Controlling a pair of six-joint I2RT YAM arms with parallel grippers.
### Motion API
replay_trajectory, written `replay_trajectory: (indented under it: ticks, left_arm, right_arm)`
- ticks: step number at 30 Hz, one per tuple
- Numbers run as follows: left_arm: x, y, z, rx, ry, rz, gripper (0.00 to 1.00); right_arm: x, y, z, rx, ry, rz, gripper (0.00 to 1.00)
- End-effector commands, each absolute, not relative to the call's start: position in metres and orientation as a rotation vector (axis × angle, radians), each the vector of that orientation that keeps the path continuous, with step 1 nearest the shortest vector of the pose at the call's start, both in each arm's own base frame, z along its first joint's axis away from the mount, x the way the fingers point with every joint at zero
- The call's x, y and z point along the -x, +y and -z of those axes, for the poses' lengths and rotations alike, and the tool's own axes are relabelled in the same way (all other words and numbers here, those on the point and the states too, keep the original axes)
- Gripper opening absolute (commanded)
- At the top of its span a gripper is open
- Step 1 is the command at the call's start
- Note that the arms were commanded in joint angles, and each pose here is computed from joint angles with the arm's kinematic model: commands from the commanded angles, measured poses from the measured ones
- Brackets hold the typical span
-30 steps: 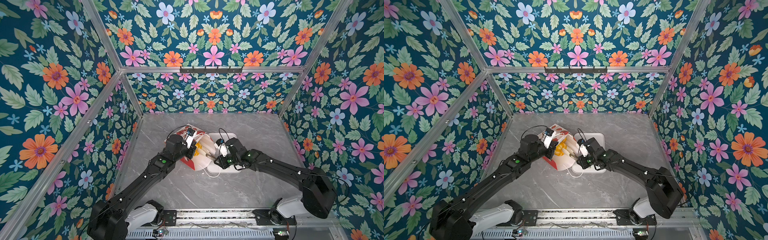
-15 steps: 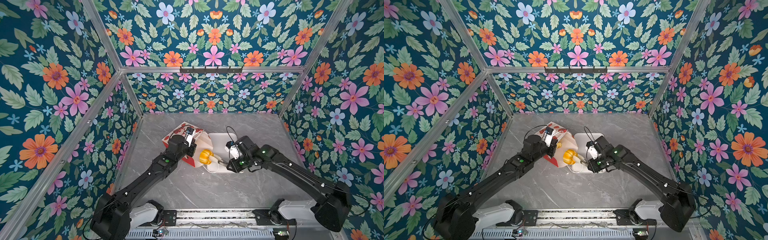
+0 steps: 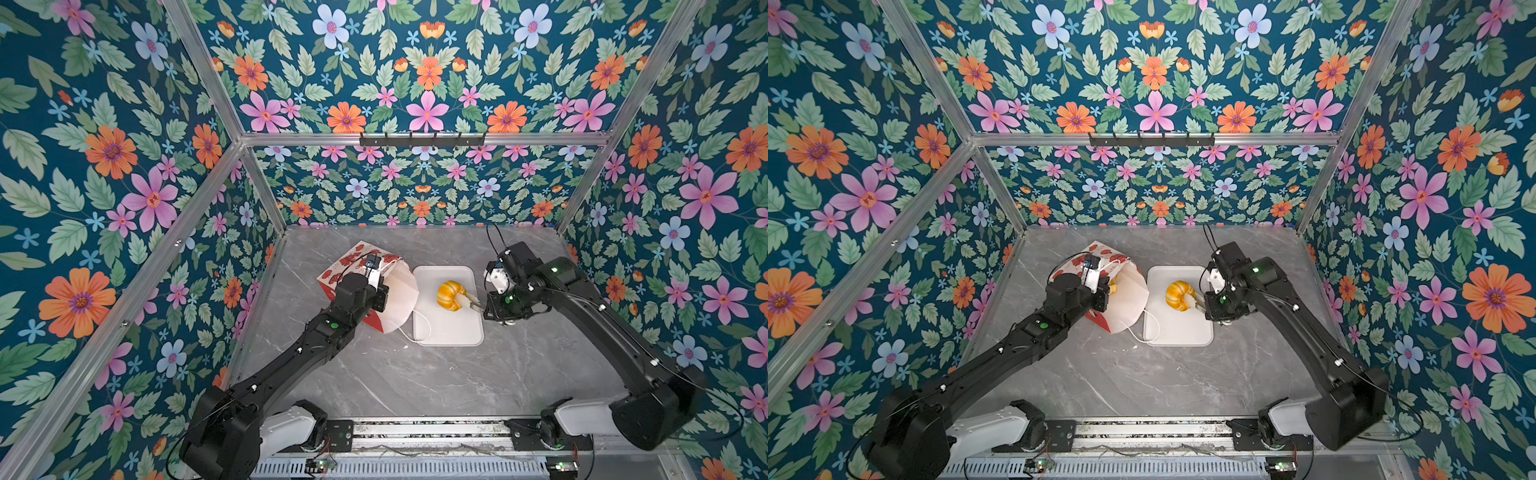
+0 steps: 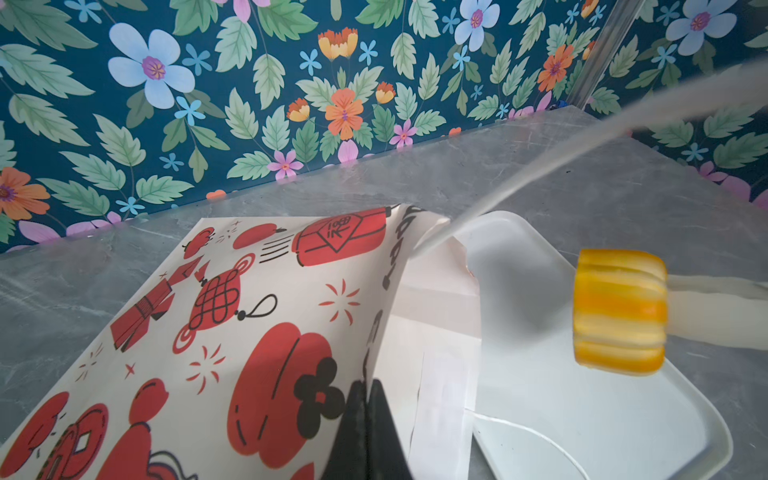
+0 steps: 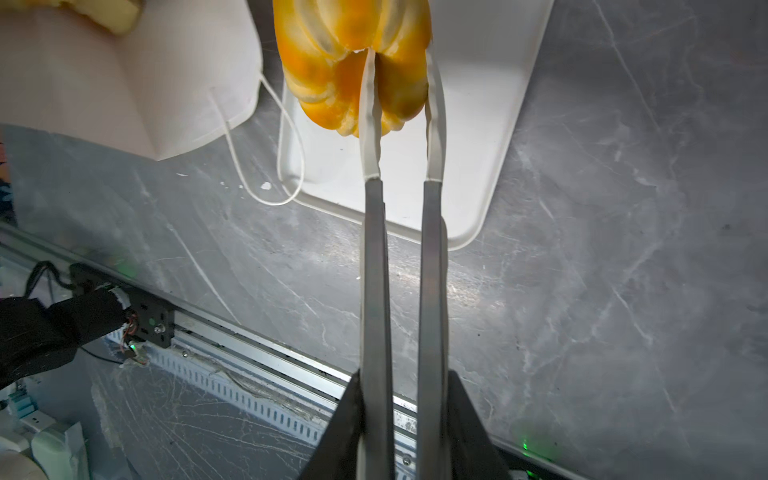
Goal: Take the fake bread out of the paper bag
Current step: 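Pull the pinched yellow bread out with the tongs onto the white tray, then open the tongs to release the bread on the tray, then move the tongs back into the bag mouth toward the remaining bread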
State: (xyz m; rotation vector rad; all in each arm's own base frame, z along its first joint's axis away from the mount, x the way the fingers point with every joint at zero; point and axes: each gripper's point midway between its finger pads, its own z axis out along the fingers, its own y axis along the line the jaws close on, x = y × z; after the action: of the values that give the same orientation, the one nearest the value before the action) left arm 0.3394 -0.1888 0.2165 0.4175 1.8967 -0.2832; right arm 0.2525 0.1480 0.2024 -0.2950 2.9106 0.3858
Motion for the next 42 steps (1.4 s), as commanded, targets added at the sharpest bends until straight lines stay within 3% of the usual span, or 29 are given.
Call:
replay_trajectory:
  ticks: [1,10,24,36,42]
  left_arm:
    - [-0.343,-0.185,-0.232,-0.369,1.829,0.282,0.0]
    - [-0.337,-0.187,-0.235,-0.391,1.8,0.315,0.0]
    - [-0.328,-0.188,-0.242,-0.408,1.768,0.355,0.0]
    - [-0.327,-0.188,-0.243,-0.403,1.765,0.359,0.0]
    - [-0.331,-0.191,-0.244,-0.41,1.771,0.36,0.0]
  right_arm:
    - [-0.269,0.132,-0.202,0.346,2.952,-0.237,0.25]
    - [-0.318,0.121,-0.192,0.412,3.062,-0.035,0.26]
    - [-0.341,0.115,-0.168,0.415,3.138,0.057,0.3]
    - [-0.363,0.113,-0.181,0.332,3.03,0.054,0.37]
    - [-0.357,0.127,-0.193,0.3,2.95,-0.126,0.39]
